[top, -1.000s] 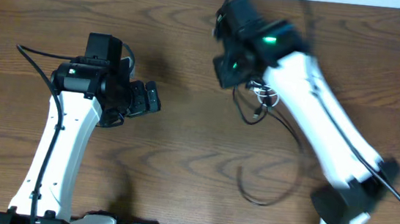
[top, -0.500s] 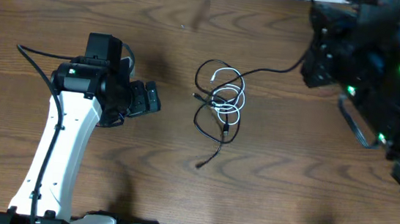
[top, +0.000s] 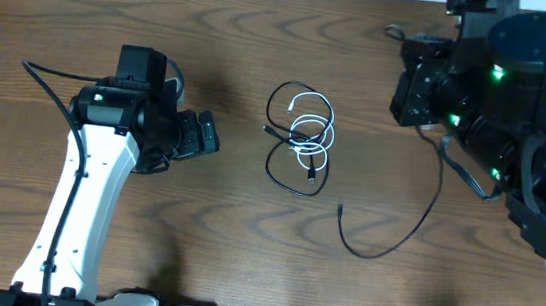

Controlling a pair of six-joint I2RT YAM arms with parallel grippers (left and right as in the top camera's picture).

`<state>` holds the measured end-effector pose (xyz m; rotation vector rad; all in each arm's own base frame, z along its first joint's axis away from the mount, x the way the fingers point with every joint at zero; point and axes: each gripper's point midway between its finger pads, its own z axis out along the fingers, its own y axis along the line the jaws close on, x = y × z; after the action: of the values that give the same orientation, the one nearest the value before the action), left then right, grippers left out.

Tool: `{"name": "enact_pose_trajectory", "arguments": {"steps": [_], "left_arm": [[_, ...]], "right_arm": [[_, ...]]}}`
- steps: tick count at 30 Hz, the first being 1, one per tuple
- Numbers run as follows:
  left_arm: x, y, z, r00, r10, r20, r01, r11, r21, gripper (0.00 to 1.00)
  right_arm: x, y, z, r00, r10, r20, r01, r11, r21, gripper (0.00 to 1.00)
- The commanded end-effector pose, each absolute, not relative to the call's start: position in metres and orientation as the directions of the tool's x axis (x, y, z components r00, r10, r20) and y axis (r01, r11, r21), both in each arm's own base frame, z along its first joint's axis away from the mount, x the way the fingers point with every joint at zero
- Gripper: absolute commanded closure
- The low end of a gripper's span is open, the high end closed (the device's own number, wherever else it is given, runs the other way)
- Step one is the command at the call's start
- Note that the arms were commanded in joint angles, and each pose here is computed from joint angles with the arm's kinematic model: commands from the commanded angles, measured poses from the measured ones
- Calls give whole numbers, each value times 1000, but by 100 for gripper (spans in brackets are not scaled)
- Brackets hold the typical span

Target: Untangle cables

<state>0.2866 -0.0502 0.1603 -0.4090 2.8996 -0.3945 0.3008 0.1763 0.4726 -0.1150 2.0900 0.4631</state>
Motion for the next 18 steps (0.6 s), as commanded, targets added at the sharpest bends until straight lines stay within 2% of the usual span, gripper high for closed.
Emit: {"name": "enact_pose_trajectory", "arguments": {"steps": [1,8,11,12,14,16,18], "left_arm": [[288,-48,160,-947,-283,-151,-234,932,-276,2],[299,-51,163,-939,-288,-189,-223,927,-303,2],[290,-71,168,-940,-325,-103,-257,874,-414,2],[285,-93,177,-942,-335,-26,-272,807,-525,2],[279,-123,197,-974,-225,-13,-156,717,-679,2],[272,-155,229,-989,-44,-139,91,562,-822,2],[259,-176,256,-962,69,-262,268,392,-880,2]], "right_arm": [[294,192,470,-602,178,-778,-267,874,406,99],[292,192,464,-629,194,-753,-240,872,426,99],[293,192,462,-631,192,-752,-238,874,424,98],[296,192,461,-630,193,-753,-229,879,418,99],[299,190,459,-626,196,-755,-214,888,407,98],[304,187,457,-622,208,-755,-187,897,400,99],[312,181,453,-615,255,-746,-122,904,409,98]]}}
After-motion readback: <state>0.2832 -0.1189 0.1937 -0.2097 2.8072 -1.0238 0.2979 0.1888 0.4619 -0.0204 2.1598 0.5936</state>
